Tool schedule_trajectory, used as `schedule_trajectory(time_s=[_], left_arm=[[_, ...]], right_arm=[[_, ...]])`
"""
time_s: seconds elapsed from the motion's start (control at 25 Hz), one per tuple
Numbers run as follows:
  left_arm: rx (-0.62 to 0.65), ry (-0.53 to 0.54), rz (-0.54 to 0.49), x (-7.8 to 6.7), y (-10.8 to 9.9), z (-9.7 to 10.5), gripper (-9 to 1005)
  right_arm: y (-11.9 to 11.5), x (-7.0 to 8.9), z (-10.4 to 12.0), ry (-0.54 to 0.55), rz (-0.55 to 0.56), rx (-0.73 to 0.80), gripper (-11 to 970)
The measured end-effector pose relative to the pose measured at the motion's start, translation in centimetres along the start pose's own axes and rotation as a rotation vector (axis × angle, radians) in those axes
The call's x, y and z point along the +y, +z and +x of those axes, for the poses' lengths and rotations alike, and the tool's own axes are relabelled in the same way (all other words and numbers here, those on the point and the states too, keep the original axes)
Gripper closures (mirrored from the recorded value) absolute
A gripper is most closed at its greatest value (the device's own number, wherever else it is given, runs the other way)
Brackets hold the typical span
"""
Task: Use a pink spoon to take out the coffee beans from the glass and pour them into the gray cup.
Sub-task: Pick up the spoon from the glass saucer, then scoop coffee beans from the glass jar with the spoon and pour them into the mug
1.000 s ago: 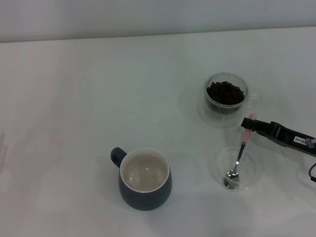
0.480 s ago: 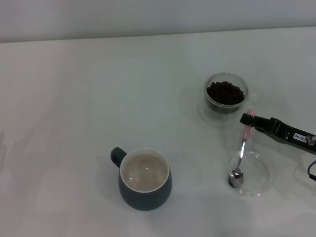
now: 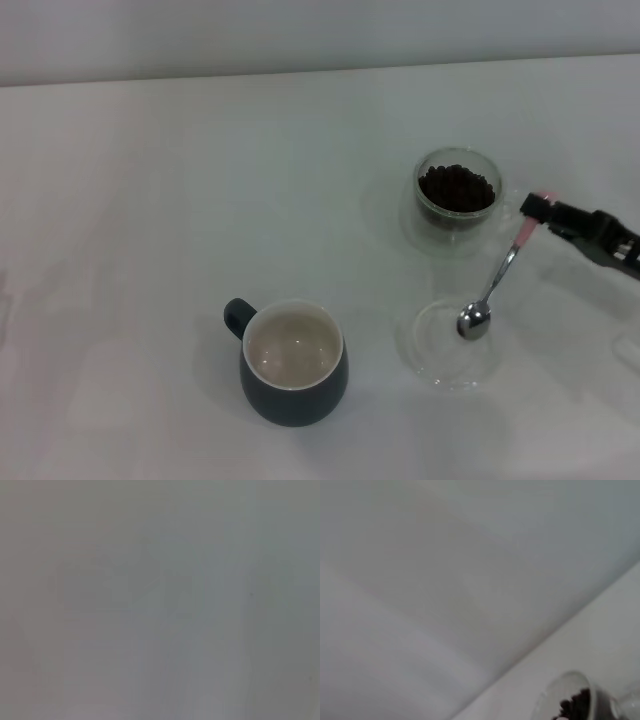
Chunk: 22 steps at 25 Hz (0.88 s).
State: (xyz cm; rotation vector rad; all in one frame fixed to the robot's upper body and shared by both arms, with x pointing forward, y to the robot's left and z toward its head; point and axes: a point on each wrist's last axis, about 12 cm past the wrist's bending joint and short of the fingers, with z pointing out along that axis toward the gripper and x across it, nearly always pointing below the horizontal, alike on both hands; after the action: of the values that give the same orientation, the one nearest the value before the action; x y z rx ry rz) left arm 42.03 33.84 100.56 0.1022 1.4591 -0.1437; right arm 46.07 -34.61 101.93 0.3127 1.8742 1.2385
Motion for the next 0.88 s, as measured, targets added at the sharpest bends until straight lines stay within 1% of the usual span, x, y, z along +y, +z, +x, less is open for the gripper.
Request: schedule_trajectory(time_s=[0.2,0.32,0.6,0.64,0.68,0.72,0.88], left_arm=[[0.000,-0.001,0.005,-0.1,0.0,0.0,430],[0.002,0.000,0.015,-0.2,0.1,0.0,431],[0.000,-0.001,0.023,-0.3,0.3,0.0,431],[0.001,-0.001,0.023,-0.3,0.2,0.0,431],[0.001,-0.001,0.023,-0.3,0.2,0.0,431],[0.001,-0.001,0.023,-0.3,0.2,0.0,430],[-0.002,-0.003,0.025,-0.4,0.2,0.0,430]], right_arm=[[-0.6,0.7,-1.0,-0.014,-0.060,-0.059,811],[-0.3,1.2,-1.7,-0.037,-0.097,-0.096,812],[2.2,2.4,-4.2,-0.153,-0.142,-0.147,812],[2.6,2.6,-4.7,-0.174,-0.141,-0.154,812],[3.5,2.7,-5.5,-0.218,-0.132,-0.168,812],[3.5,2.7,-5.5,-0.218,-0.132,-0.168,812],[5.0,3.0,-6.8,-0.309,-0.107,-0.180,812]])
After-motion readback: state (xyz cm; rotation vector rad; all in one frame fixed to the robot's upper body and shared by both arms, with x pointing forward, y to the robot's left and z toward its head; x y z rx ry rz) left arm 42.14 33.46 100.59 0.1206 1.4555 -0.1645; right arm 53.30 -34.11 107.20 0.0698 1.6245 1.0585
